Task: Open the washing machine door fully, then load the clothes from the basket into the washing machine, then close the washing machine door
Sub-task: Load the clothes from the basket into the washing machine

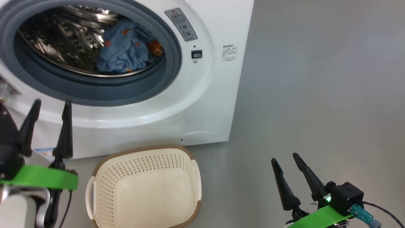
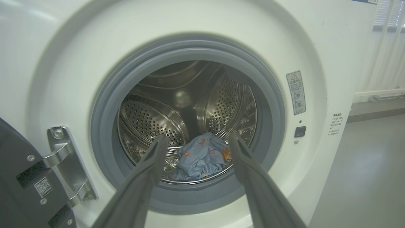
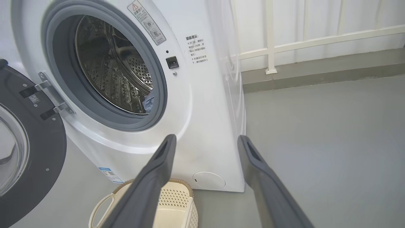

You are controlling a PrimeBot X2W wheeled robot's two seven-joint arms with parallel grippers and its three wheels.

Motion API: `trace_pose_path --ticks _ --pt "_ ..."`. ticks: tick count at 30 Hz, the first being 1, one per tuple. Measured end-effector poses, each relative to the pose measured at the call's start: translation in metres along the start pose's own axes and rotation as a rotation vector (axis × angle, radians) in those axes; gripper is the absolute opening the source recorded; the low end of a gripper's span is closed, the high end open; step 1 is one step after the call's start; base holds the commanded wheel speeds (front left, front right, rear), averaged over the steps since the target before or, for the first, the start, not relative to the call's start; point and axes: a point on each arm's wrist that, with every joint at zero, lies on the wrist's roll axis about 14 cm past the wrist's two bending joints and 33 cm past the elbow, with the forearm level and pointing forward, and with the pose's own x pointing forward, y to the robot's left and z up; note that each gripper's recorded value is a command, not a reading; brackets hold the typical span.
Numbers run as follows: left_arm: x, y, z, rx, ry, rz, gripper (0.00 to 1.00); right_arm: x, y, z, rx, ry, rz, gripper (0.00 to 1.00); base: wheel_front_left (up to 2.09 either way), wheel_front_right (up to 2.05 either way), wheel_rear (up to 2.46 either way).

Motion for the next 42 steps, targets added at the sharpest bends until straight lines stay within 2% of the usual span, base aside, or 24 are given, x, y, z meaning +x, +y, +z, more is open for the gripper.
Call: trace_pose_path --ticks 12,15,23,30,42 --pt "-0.073 0.029 -0.009 0.054 0.066 0.137 1.00 -0.012 0.007 0.023 -0.013 -0.067 0.011 1.00 0.00 0.00 0.00" --pt "-0.090 0.034 -0.015 0.037 0.089 0.182 1.00 -0.015 0.003 0.029 -0.025 -0.082 -0.001 1.00 0.00 0.00 0.00" --pt "-0.126 0.033 -0.024 0.034 0.133 0.239 1.00 -0.030 -0.002 0.032 -0.051 -0.091 -0.023 1.00 0.00 0.00 0.00" --pt "-0.146 0.028 -0.030 0.022 0.162 0.263 1.00 -0.038 -0.006 0.041 -0.060 -0.116 -0.040 1.00 0.00 0.00 0.00" --pt "-0.153 0.031 -0.027 0.037 0.161 0.278 1.00 -0.045 -0.014 0.048 -0.068 -0.138 -0.067 1.00 0.00 0.00 0.00"
